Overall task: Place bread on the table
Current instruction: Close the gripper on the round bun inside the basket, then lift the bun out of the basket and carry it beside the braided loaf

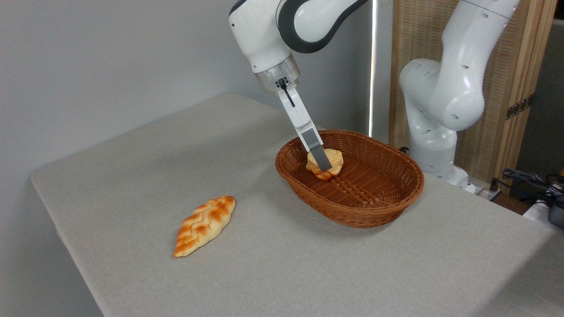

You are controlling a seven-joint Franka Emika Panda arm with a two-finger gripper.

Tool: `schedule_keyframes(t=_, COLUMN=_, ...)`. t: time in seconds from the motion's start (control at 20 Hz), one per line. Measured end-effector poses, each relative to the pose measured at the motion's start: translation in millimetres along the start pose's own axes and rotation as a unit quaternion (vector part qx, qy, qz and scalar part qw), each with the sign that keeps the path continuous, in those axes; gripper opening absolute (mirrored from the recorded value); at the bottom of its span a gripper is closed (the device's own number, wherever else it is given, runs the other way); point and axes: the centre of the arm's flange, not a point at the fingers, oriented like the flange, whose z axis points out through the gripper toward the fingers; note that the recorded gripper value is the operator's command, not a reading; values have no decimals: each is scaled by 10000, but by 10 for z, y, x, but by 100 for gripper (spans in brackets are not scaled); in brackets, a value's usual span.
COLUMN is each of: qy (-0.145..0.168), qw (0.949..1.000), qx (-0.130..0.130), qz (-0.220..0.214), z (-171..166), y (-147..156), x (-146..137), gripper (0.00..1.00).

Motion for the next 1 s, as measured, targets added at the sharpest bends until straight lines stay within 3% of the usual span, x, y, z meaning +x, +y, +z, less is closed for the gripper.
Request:
schedule_keyframes(t=0.1, qy=-29, qw=10000, qx=-29, qz=7, z=39, y=9, x=0, gripper=89)
schedule_keyframes(t=0.35, qy=-54, qw=10000, qx=-55, qz=13, z=75, y=18, x=0, gripper=48)
schedule_keyframes(t=0.45, qy=-55, qw=10000, qx=-56, qz=14, z=76, y=18, x=0, gripper=37)
schedule_keyframes(t=1.0, qy=-54, qw=9999, qx=-57, qz=63, z=75, y=17, x=-1, gripper=35)
